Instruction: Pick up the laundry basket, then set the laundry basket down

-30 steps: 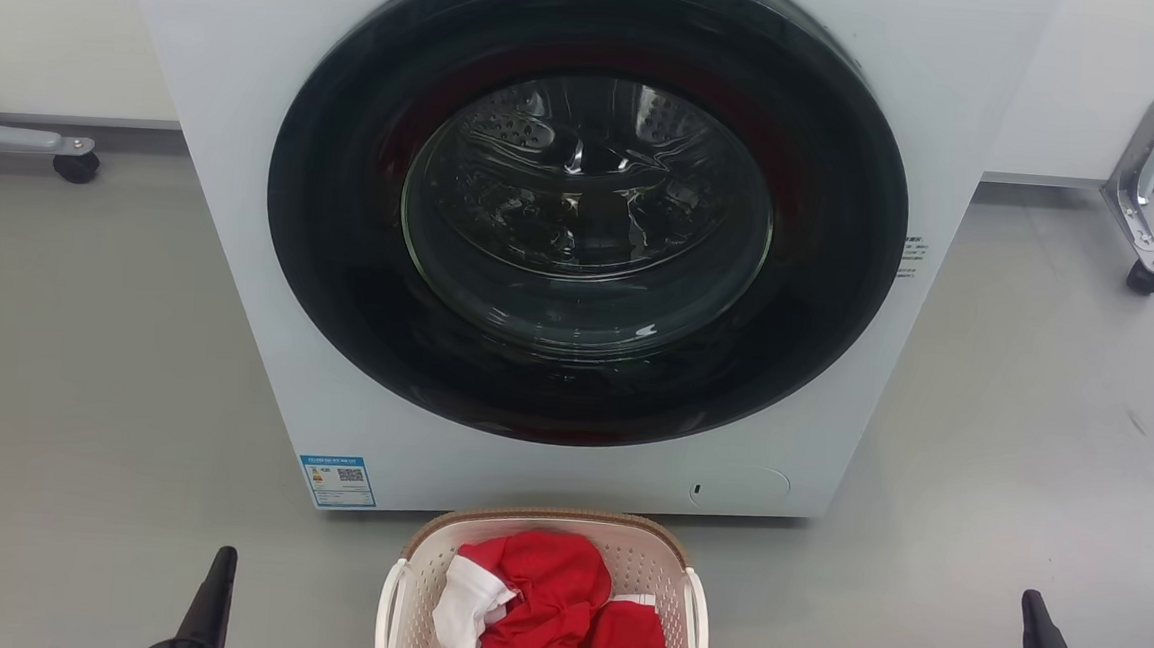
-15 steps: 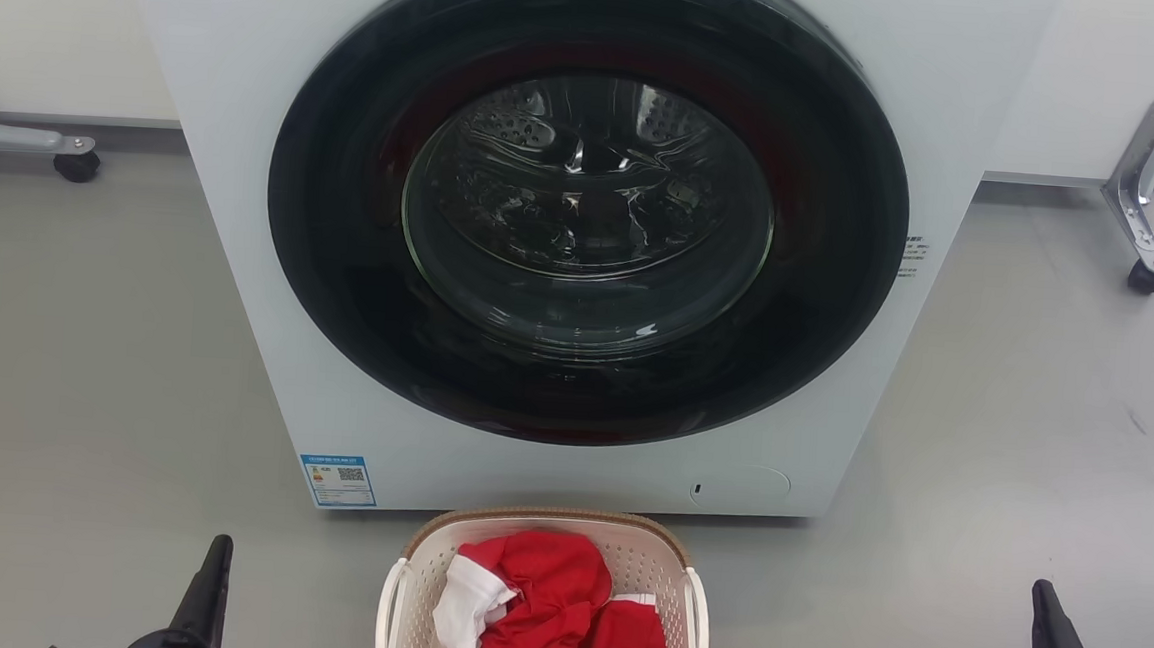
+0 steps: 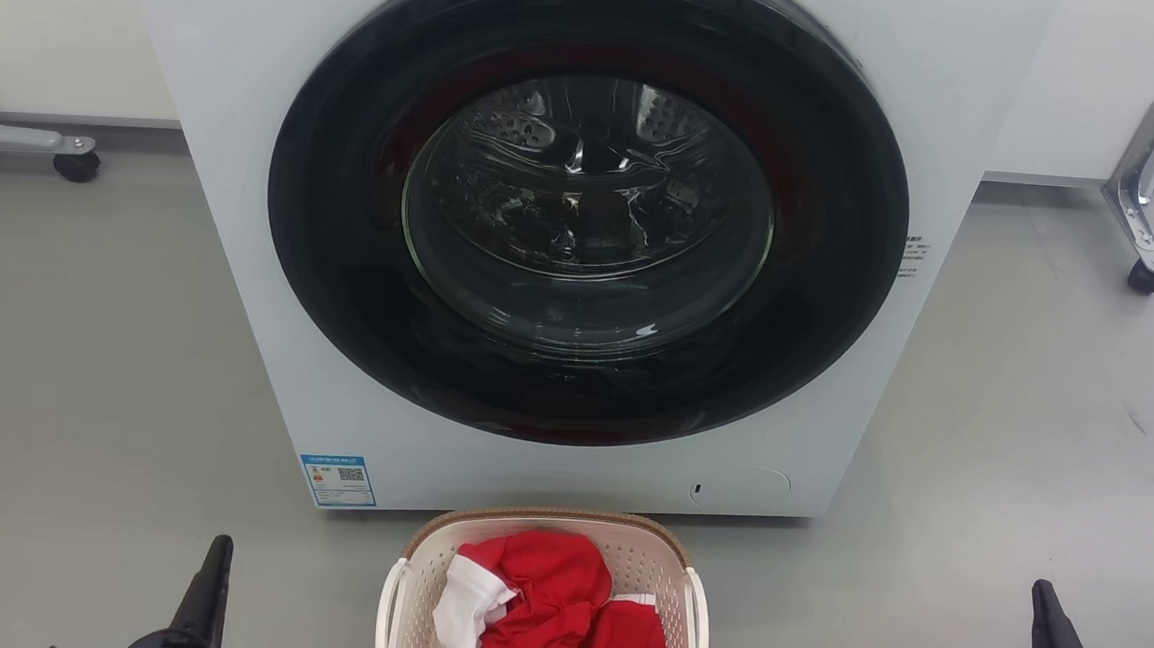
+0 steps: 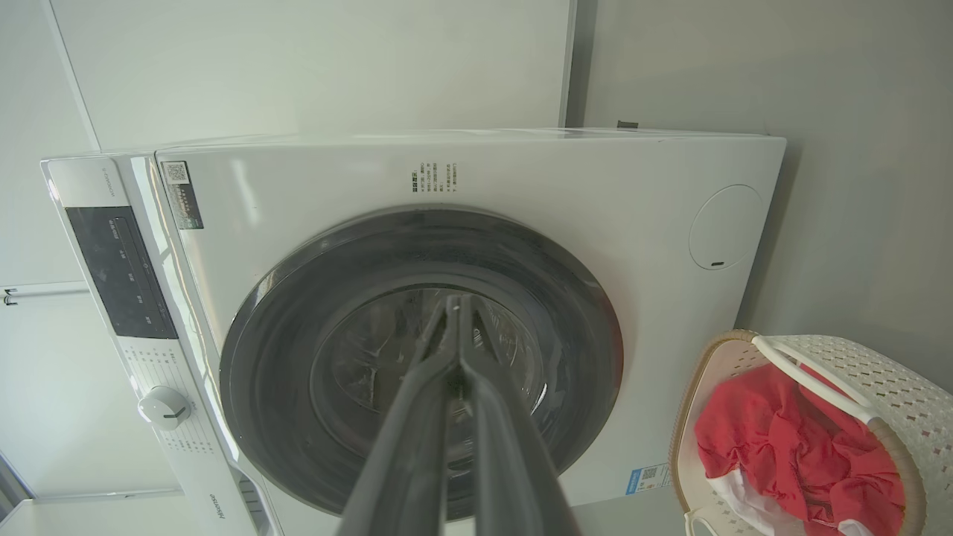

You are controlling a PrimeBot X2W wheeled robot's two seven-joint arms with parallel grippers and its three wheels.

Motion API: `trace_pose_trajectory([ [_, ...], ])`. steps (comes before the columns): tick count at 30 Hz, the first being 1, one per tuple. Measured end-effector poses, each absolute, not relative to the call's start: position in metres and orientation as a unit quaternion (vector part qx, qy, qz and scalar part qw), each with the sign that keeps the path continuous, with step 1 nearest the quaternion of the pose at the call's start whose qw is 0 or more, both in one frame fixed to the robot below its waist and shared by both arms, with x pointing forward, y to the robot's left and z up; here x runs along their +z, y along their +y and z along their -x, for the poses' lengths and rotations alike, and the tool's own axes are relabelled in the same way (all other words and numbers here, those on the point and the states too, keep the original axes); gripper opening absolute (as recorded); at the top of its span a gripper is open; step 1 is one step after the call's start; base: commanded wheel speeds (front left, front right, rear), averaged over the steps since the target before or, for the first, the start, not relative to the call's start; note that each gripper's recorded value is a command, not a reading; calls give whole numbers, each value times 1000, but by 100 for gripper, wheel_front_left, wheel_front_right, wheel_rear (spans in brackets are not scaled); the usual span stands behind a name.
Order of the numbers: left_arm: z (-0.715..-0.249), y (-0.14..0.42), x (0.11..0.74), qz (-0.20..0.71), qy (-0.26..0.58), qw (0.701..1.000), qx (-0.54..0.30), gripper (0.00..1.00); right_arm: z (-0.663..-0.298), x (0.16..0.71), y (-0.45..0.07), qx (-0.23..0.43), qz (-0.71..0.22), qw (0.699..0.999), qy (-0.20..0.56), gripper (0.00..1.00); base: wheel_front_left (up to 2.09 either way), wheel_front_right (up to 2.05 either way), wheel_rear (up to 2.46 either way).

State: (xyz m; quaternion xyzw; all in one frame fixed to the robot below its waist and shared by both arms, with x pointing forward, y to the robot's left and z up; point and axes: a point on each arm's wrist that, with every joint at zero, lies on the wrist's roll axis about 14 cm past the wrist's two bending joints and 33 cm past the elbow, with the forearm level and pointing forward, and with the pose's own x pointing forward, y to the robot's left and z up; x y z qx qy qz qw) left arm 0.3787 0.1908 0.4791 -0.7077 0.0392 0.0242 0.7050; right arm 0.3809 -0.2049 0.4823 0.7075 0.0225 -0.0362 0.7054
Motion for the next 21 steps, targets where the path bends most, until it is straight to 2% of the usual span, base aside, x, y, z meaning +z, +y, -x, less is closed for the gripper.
trace_pose_trajectory([
  [21, -379, 191, 479, 708, 39, 705, 24, 0, -381, 482, -205, -36, -708, 705, 22, 0, 0, 0, 0],
])
